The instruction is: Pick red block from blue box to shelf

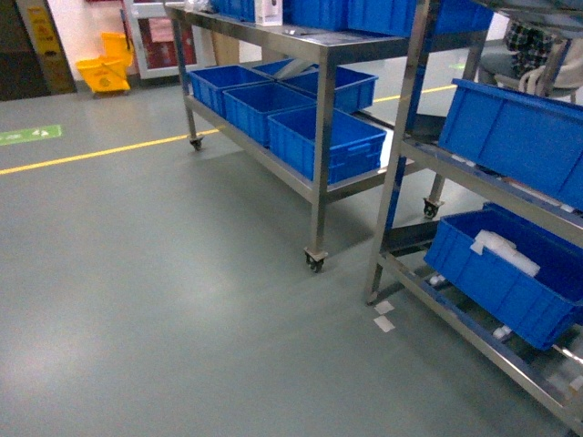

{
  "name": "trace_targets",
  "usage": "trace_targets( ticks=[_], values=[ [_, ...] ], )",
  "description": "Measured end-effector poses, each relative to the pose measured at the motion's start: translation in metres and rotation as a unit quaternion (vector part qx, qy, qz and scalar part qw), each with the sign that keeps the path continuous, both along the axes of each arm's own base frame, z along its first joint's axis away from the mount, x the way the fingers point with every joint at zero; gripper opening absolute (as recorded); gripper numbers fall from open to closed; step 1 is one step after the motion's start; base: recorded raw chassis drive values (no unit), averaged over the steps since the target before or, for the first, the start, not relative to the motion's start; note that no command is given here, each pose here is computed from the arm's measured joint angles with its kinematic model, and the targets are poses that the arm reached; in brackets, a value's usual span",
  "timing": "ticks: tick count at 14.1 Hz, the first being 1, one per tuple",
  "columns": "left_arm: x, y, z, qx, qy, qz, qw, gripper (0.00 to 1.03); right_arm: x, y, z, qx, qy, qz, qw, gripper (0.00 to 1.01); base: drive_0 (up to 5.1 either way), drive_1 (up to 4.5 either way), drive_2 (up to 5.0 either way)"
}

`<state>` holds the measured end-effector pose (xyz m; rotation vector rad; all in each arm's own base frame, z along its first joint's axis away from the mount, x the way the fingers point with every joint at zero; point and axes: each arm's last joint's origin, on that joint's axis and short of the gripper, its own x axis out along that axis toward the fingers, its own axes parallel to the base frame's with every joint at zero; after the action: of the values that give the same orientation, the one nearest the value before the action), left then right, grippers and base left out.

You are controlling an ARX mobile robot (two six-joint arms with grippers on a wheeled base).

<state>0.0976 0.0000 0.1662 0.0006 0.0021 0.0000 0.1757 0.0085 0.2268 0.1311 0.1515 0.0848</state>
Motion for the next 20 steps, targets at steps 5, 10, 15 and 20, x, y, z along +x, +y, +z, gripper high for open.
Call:
trace_targets(
  ticks=[5, 10, 15, 20],
  values=[
    [0.0, 0.0, 0.0, 0.0, 0.0, 0.0, 1.0, 0.98, 0.0, 0.0, 0.0, 0.0, 0.0, 0.0, 1.0, 0.26, -1.7, -1.67, -1.7],
    [0.0, 0.0, 0.0, 0.0, 0.0, 0.0, 1.0, 0.98, 0.0, 0.0, 0.0, 0.0, 0.0, 0.0, 1.0, 0.26, -1.6, -1.61, -1.6],
    [0.0, 0.0, 0.0, 0.0, 0.0, 0.0, 1.0, 0.98, 0.0, 0.0, 0.0, 0.0, 0.0, 0.0, 1.0, 0.26, -1.6, -1.6, -1.6],
    [0.0, 0.0, 0.0, 0.0, 0.0, 0.0, 1.0, 0.98, 0.0, 0.0, 0.0, 0.0, 0.0, 0.0, 1.0, 0.26, -1.6, -1.64, -1.6]
  ],
)
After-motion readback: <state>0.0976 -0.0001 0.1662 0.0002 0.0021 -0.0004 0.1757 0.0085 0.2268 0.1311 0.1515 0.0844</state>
